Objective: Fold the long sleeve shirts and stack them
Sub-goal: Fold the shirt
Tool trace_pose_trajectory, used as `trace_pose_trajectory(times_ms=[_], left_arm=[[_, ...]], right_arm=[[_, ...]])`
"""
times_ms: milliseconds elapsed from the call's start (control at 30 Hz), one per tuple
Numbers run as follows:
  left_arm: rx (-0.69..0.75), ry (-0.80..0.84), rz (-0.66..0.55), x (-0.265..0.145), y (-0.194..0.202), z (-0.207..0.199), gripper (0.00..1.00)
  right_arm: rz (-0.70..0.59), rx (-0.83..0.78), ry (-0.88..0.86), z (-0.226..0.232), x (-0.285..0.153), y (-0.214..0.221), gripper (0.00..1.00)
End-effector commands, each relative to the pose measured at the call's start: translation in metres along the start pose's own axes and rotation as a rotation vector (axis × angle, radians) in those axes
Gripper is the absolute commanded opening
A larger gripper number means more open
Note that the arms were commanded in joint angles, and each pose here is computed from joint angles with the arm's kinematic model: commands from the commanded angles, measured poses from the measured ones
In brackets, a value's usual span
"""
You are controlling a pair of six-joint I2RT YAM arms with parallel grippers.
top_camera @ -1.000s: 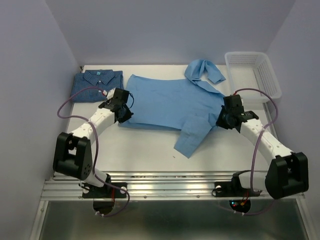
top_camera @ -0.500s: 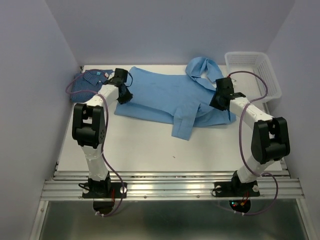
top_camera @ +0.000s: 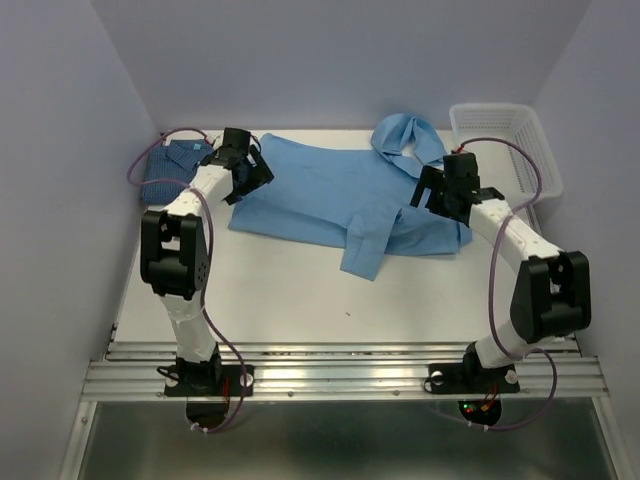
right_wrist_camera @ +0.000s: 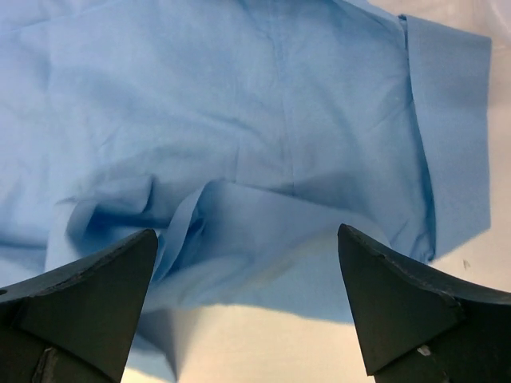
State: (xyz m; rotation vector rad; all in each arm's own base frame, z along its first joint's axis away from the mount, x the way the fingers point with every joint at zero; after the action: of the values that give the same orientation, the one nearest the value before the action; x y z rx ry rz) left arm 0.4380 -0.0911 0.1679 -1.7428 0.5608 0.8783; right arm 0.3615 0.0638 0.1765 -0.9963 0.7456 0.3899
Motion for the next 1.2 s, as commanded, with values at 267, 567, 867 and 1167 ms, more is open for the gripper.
trace_pose_trajectory(times_ms=[267,567,867,1167], left_arm=[[0.368,0.532,0.107,-0.091,0.123,-0.057,0.99],[0.541,0.575,0.270,-0.082,0.208,-0.106,0.99],[0.673,0.423,0.243,-0.064,0.219,-0.128,0.99],[0.905,0.277,0.234,-0.072,0.250,-0.141,0.91]], right_arm=[[-0.157,0.012,-0.005,-0.022,-0.054,-0.001,1.00],[-0.112,0.011,-0.073,-0.017,-0.056,0.006,1.00],[-0.127,0.014,-0.048,-0.025,-0.059,0.010,1.00],[-0.176,0.026,-0.018,-0.029,-0.065,0.006,1.00]])
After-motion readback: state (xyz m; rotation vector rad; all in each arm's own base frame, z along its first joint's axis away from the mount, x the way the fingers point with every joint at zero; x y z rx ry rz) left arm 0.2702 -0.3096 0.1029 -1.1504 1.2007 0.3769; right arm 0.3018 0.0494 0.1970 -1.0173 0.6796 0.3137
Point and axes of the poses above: each gripper's point midway between its finger pads, its own x axis out along the fingers, its own z axis along the line the jaws close on, y = z × x, the point moved 8 cm from there along -x, back along the fingers, and after that the axes turned 11 degrees about x, right-handed, at the moved point
